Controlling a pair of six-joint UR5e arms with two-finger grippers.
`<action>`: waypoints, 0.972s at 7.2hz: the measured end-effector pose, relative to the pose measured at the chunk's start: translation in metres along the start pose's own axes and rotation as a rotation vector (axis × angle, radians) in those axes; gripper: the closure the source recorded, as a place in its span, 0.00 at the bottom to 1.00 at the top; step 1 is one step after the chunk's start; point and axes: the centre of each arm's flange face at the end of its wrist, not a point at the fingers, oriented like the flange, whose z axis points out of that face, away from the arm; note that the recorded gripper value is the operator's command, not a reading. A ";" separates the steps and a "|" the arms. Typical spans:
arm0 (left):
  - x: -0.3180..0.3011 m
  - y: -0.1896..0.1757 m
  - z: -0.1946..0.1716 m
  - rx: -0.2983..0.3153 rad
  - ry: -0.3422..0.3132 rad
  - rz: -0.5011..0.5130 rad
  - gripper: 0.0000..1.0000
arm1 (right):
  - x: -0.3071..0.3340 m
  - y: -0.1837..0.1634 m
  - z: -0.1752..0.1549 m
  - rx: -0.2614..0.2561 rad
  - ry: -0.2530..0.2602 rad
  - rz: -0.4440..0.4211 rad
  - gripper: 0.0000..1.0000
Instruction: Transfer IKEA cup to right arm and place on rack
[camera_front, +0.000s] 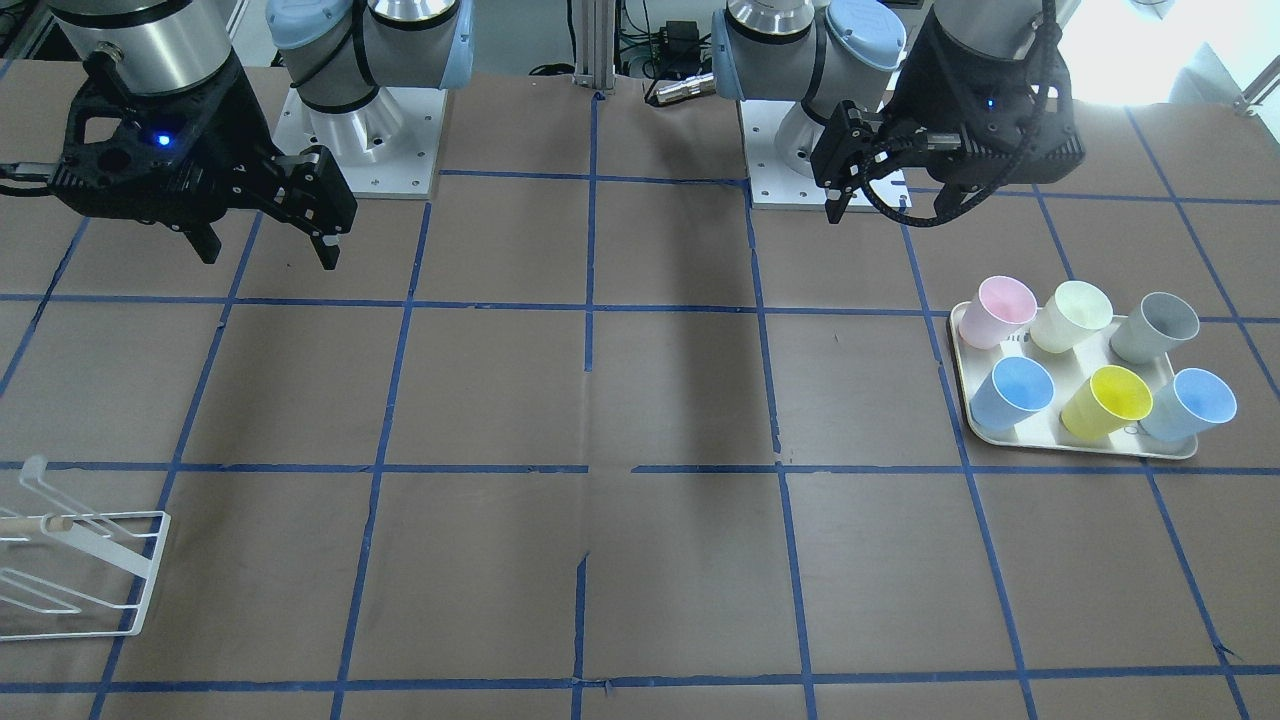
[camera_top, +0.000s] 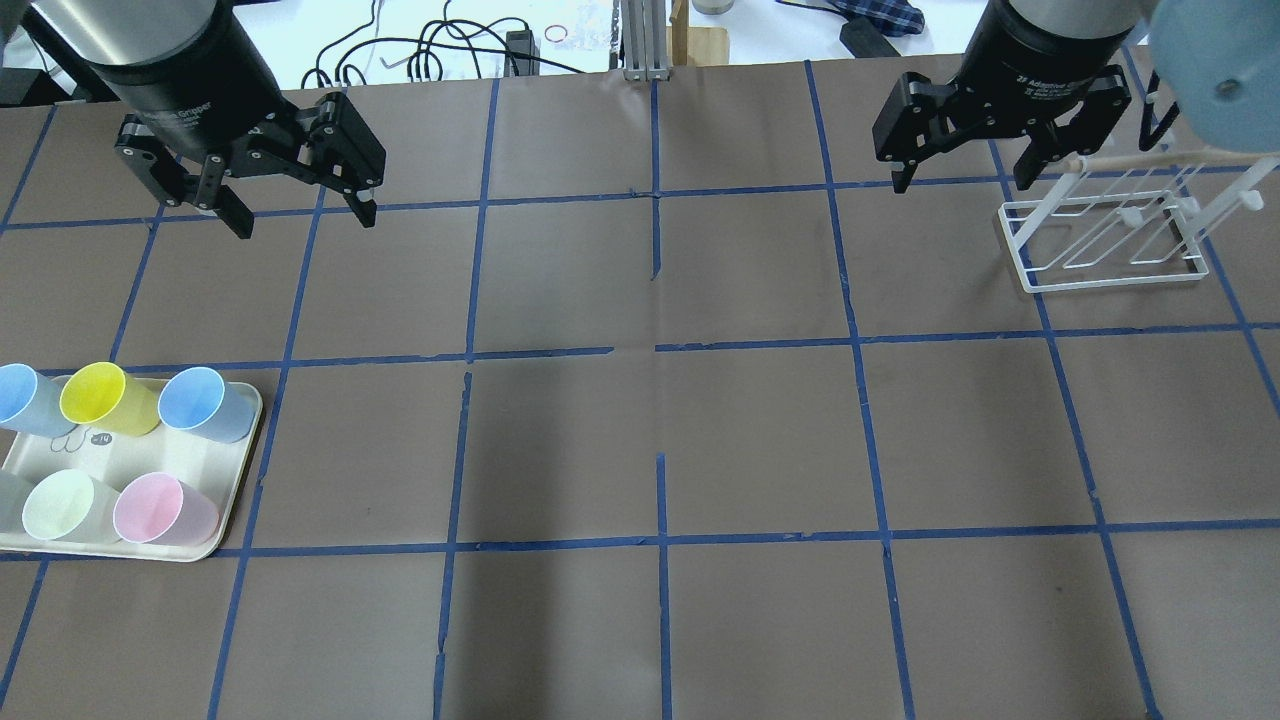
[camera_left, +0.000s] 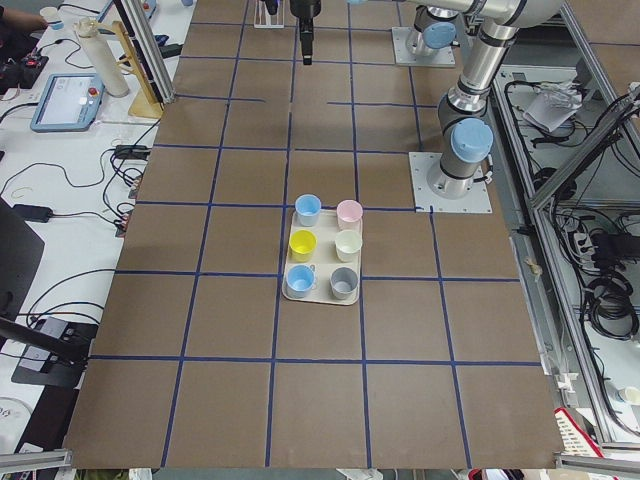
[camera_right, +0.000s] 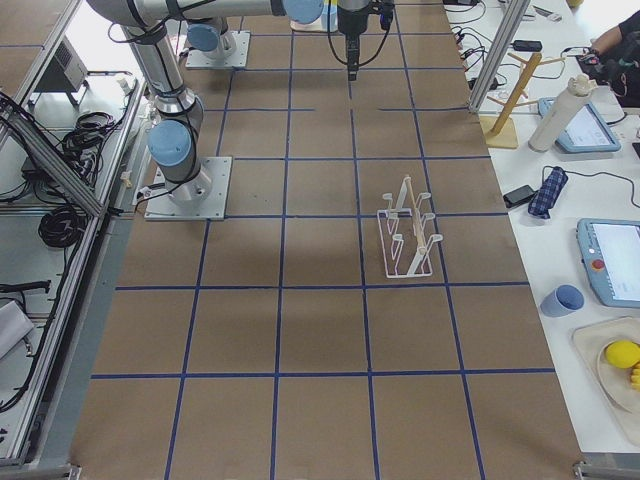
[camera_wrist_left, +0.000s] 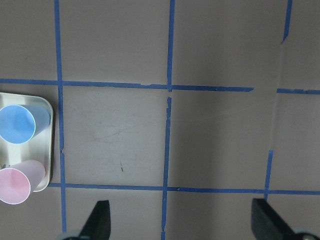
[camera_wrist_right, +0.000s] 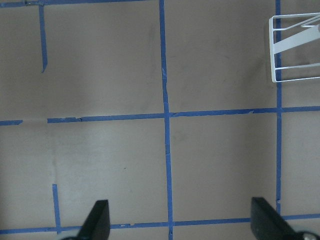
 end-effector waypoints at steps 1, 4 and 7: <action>0.000 0.001 0.000 0.001 0.000 0.000 0.00 | 0.000 0.000 0.000 0.000 0.000 0.000 0.00; -0.004 0.001 0.010 -0.021 -0.004 0.015 0.00 | 0.000 0.001 -0.001 0.001 0.000 -0.001 0.00; -0.059 -0.024 0.041 -0.071 0.008 0.151 0.00 | -0.001 0.002 0.001 -0.002 -0.002 -0.001 0.00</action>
